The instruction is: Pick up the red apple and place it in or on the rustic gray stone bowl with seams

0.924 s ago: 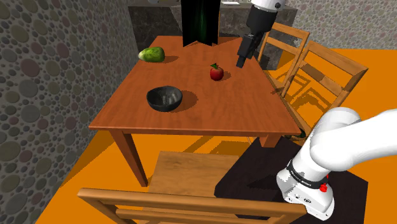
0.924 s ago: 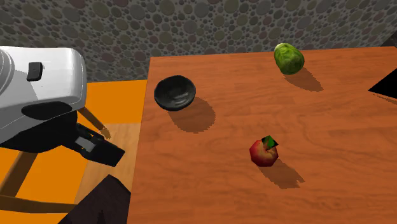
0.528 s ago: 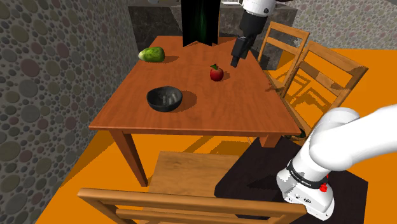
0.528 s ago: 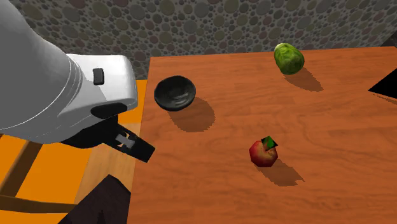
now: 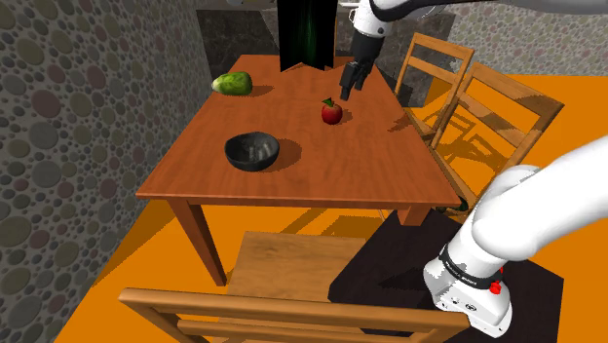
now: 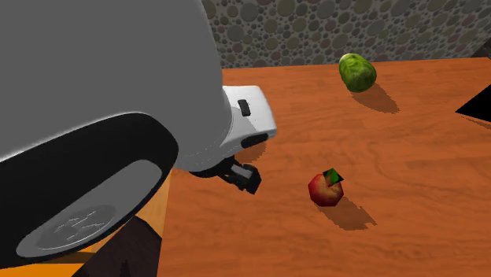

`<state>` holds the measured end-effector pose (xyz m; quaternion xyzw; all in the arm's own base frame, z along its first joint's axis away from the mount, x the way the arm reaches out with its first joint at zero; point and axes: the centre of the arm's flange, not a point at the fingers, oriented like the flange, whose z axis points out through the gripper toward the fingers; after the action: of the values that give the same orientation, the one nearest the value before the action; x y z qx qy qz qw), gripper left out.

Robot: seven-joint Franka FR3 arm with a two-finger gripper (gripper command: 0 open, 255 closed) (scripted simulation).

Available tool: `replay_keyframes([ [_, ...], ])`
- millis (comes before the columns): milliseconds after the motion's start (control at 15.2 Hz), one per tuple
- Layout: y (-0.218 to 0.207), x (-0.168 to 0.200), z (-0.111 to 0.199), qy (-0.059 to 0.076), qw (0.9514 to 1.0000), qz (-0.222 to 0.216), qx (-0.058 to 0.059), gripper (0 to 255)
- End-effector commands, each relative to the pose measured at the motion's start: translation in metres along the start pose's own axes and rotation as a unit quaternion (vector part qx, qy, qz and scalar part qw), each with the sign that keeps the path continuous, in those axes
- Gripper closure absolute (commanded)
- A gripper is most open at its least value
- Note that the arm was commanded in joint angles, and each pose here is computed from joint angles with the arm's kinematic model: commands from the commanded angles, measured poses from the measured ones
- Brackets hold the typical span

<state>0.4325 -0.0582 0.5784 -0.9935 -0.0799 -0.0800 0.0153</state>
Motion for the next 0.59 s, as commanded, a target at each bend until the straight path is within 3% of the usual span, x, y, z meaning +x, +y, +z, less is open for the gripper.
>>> replay_keyframes([
  [0, 0.016, 0.016, 0.013, 0.000, 1.0000, 0.002, -0.001, 0],
  [528, 0.089, 0.074, 0.061, -0.002, 0.9999, 0.010, -0.004, 0],
])
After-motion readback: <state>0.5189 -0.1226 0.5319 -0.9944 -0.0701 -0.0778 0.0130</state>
